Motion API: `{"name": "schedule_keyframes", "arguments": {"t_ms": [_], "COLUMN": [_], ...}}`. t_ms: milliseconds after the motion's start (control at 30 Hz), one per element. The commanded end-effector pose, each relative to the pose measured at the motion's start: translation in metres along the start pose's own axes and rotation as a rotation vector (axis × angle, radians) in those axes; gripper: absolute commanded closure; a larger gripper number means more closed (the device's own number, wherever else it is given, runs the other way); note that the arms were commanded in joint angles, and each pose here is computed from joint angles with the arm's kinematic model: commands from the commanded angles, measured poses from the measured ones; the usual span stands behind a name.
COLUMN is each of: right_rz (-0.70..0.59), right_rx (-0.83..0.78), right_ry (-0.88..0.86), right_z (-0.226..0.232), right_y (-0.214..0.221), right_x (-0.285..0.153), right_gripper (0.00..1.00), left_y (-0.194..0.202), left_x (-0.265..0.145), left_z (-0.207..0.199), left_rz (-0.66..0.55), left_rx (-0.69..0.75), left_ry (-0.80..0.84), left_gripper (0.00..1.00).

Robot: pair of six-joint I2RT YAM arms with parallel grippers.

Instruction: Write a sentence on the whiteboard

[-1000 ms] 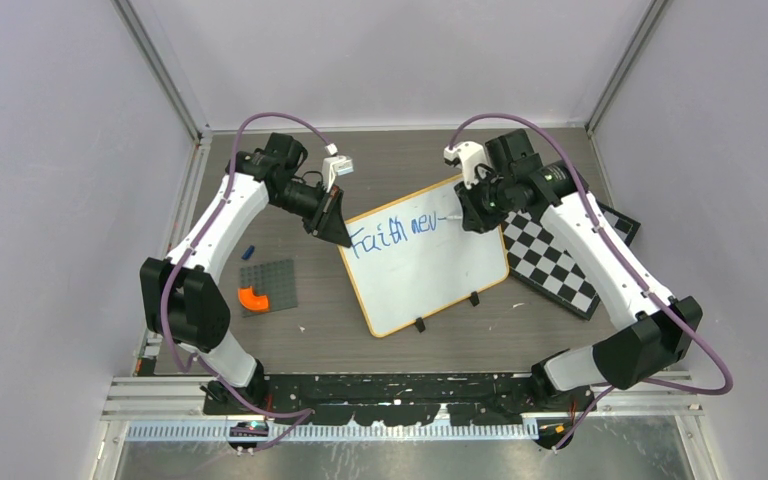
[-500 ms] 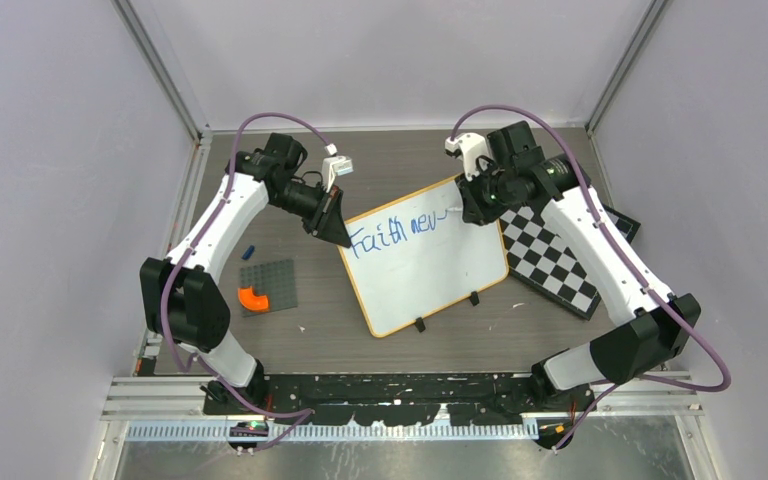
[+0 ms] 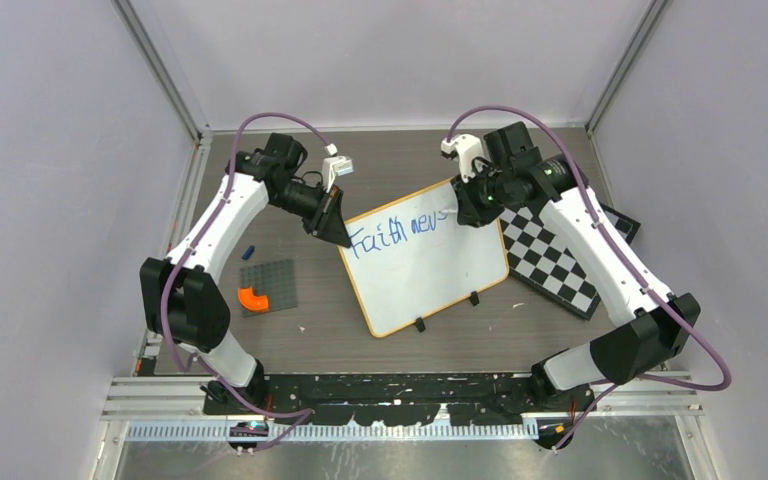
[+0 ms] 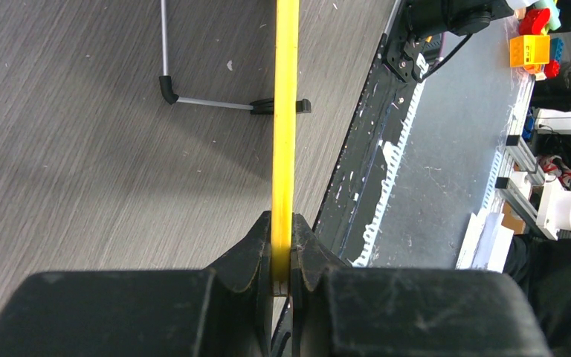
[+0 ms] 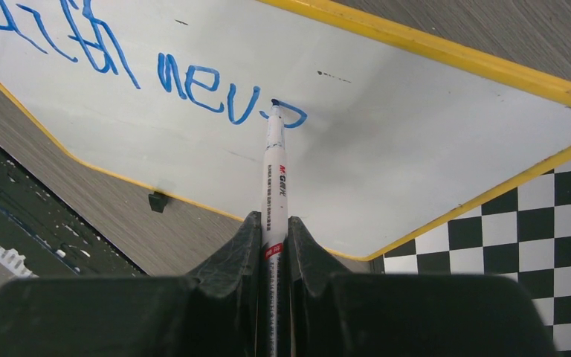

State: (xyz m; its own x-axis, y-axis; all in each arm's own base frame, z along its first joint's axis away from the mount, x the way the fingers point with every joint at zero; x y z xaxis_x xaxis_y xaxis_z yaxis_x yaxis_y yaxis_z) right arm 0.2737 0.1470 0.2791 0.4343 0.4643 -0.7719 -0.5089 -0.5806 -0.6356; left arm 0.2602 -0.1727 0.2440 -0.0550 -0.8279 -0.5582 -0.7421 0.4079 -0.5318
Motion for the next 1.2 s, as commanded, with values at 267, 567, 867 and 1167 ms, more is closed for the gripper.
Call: {"name": "schedule_keyframes", "arguments": {"t_ms": [267, 567, 867, 1167], "right_rz": [0.023, 0.029, -0.030, -0.045], "right_rx": [-0.008, -0.026, -0.024, -0.045], "right_ry": [0.031, 0.107, 0.077, 0.128], "right_z": [0.001, -0.011, -0.009, -0.017], "right_y": [0.014, 0.015, 0.000, -0.005], "right_x": [0.006, -0.001, -0.023, -0.025], "right_gripper": [1.00, 1.00, 1.00, 1.00], "left_y": [0.005, 0.004, 0.004, 0.002], "left_x": [0.003, 0.003, 0.002, 0.003], "left_z": [-0.004, -0.004, -0.005, -0.005], "left_rz": [0.021, 0.018, 0.019, 0.015], "left_rx": [0.035, 0.033, 0.032, 0.029], "left_ry": [0.014, 0.014, 0.013, 0.019], "left_gripper": [1.00, 1.00, 1.00, 1.00]}}
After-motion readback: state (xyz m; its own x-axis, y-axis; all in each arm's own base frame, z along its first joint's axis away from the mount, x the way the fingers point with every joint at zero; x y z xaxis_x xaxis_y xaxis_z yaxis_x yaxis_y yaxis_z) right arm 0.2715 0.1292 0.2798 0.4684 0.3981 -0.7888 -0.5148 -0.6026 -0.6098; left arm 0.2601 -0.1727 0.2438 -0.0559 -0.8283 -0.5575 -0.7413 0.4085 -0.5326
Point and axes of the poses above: each gripper's point midway between its finger pads, its own x axis out along the fingers, its own z axis along the line the jaws close on, y = z × x, the point moved 5 cm from there along -x, back along the fingers, and after that the axes turned 6 degrees about -x, right-handed, at the moved point
